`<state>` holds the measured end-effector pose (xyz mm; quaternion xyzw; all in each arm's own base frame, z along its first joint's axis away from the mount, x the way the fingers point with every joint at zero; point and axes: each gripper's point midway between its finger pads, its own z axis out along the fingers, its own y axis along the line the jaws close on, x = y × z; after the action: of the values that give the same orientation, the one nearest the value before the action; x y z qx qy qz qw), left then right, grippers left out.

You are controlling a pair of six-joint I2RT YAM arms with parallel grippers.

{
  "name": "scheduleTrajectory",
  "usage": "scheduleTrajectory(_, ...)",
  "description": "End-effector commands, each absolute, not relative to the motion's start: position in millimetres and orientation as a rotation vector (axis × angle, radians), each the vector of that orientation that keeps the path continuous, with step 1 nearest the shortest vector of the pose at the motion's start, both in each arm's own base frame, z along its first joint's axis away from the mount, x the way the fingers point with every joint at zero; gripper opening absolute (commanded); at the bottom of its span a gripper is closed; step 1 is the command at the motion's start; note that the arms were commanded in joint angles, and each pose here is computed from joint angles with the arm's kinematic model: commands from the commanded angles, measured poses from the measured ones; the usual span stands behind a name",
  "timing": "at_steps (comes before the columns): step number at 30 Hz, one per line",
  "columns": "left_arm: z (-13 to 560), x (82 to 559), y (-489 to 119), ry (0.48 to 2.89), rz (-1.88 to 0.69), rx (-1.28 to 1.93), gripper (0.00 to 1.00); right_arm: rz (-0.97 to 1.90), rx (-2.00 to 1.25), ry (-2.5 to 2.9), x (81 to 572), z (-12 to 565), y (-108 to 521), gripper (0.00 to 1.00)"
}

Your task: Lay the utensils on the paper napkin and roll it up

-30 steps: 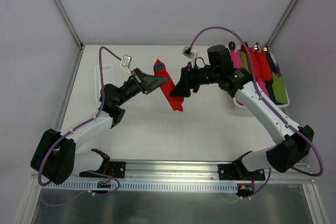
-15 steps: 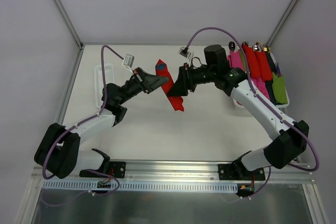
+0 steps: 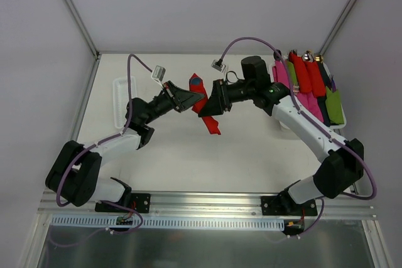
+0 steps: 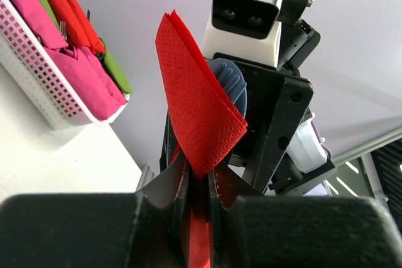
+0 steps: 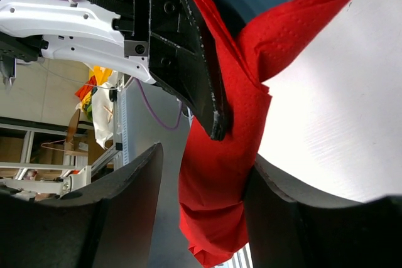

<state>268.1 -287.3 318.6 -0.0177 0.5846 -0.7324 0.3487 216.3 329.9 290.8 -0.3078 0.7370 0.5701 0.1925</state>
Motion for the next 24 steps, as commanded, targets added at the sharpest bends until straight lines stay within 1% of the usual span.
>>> scheduleTrajectory(1, 383, 242, -274, 1.176, -1.953, 0.165, 0.00, 1.688, -0.906, 1.999, 210, 305, 334, 0.54)
scheduleTrajectory(8, 393, 234, -272, 1.110, -1.994, 0.204, 0.00, 1.787, -0.854, 1.993, 215, 303, 333, 0.50)
scheduleTrajectory(19, 410, 224, -271, 1.053, -2.001, 0.274, 0.00, 1.846, -0.800, 2.058, 219, 288, 332, 0.51)
scheduleTrajectory(24, 415, 221, -269, 1.040, -2.002, 0.282, 0.00, 1.872, -0.787, 2.037, 220, 292, 329, 0.50)
